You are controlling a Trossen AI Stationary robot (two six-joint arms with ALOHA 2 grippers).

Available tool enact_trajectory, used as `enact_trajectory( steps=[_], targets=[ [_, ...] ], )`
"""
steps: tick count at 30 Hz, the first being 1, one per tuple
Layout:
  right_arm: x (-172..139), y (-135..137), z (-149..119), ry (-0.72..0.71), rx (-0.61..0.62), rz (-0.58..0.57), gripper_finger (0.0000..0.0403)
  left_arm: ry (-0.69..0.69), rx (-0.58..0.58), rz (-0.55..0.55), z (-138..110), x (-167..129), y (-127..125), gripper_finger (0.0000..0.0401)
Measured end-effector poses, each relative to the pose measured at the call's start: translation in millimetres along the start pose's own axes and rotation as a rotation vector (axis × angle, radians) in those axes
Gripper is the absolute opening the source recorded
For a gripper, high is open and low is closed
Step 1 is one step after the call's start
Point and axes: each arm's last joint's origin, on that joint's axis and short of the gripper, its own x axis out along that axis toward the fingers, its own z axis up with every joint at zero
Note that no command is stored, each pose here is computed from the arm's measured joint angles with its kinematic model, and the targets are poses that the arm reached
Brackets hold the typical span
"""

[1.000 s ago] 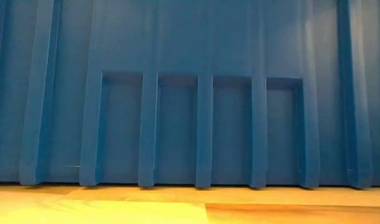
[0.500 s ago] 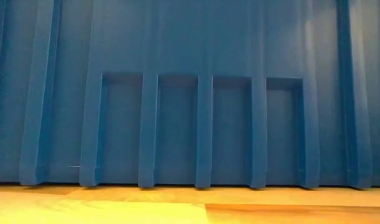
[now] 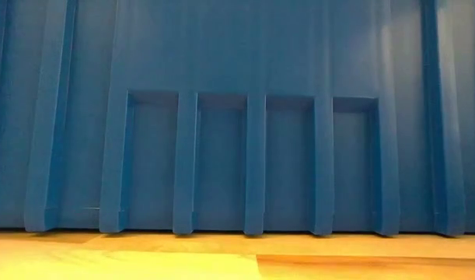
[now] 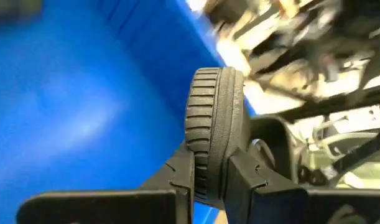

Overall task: Pick and place slides into bin
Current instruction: Put the black slide into the blue bin

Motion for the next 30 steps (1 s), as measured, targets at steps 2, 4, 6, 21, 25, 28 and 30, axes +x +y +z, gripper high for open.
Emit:
enact_trajectory(
  steps=[2,4,6,21,25,28,30],
  targets=[
    [0.1,-0.9,0.1,-0.009,-0.003,-0.014,0.0171,0.008,-0.038,-0.079,-22.2,6.9,1.3,0.0034],
    [0.2,-1.5,0.1,-0.017,-0.003,-0.025,0.0174,-0.043,-0.091,-0.209,-44.6,10.2,-1.0,0.0034],
    [0.6,-1.6,0.5,-0.029,-0.008,-0.031,0.0175,-0.117,-0.136,-0.317,-61.0,7.4,1.0,0.0034],
    [-2.7,1.9,18.0,-0.447,-0.044,-0.169,0.0182,-0.663,-0.304,-0.294,-60.2,-22.4,49.6,0.0034],
    [-0.9,-3.5,22.7,-0.571,0.015,-0.254,0.0197,-0.669,-0.255,-0.253,-44.1,-36.4,63.2,0.0034],
    [5.5,-9.5,28.6,-0.601,0.031,-0.280,0.0213,-0.617,-0.268,-0.258,-29.2,-36.8,74.9,0.0034],
    [12.7,-13.2,32.9,-0.615,0.038,-0.282,0.0225,-0.603,-0.260,-0.260,-19.5,-35.9,80.7,0.0034]
  ],
)
